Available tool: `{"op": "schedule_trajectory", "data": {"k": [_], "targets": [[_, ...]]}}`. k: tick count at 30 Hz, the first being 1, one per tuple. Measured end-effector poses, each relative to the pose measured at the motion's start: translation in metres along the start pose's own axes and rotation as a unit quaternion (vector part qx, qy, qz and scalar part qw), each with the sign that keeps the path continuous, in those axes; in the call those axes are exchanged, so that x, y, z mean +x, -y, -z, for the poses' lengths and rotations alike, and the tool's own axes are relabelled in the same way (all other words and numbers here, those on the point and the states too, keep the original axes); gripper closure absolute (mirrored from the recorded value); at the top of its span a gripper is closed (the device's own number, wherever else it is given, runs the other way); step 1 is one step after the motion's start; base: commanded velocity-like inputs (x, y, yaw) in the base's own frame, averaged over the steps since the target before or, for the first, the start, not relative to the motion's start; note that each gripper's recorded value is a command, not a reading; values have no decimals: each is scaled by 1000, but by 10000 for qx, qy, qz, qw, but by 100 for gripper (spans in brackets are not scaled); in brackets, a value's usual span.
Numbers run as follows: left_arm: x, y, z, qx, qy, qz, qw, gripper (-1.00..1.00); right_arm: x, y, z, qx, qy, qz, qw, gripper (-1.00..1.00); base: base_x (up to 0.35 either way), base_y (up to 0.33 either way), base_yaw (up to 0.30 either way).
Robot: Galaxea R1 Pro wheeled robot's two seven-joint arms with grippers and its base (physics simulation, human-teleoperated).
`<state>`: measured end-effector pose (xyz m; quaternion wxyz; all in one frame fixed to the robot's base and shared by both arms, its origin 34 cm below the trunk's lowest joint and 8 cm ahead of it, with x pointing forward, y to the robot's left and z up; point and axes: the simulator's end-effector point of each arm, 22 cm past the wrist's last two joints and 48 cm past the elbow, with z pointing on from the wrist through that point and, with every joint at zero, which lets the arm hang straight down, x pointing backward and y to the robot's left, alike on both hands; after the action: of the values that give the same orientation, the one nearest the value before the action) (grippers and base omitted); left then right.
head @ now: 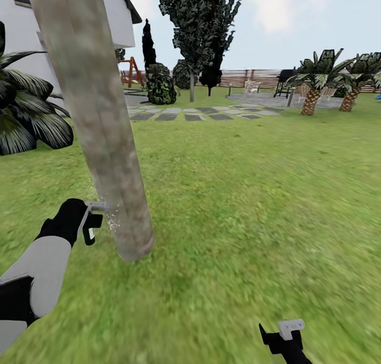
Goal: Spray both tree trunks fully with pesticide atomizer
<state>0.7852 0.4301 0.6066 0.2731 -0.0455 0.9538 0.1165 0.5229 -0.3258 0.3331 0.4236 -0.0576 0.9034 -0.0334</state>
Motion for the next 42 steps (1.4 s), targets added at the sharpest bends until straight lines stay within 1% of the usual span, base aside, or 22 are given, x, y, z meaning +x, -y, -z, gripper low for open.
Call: {"op": "schedule_trajectory", "data": {"k": [8, 22, 24, 26, 27, 29, 32, 35, 42], "targets": [[-4, -2, 2, -18, 31, 3, 10000, 100, 0, 1, 0, 9, 0, 1, 10000, -100, 121, -247, 1], [-4, -6, 2, -52, 28, 5, 10000, 100, 0, 1, 0, 9, 1, 1, 10000, -100, -56, -267, 8], [-3, -11, 1, -103, 20, -13, 9999, 100, 0, 1, 0, 7, 2, 1, 10000, -100, -14, -32, 237], [2, -24, 0, -212, -6, -21, 9998, 100, 0, 0, 0, 3, 2, -2, 10000, -100, -3, -6, 271], [4, -35, -1, -290, -20, -6, 9996, 100, 0, 0, 0, 3, 2, -3, 10000, -100, -1, -2, 275], [4, -44, 0, -326, -20, 47, 9995, 100, 0, -1, 0, 0, 3, -4, 10000, -100, 0, -1, 277], [-2, -42, 3, -285, 24, 90, 9996, 100, 0, -1, 0, -1, 2, -4, 10000, -100, 0, 0, 137], [-18, -33, 9, -208, 135, 111, 9996, 100, 0, 0, 0, 2, 2, -3, 10000, -100, 0, 0, 18], [-8, -37, 4, -257, 87, 59, 9996, 100, 0, 1, 0, 9, 0, 1, 10000, -100, 10, -5, 1]]}}
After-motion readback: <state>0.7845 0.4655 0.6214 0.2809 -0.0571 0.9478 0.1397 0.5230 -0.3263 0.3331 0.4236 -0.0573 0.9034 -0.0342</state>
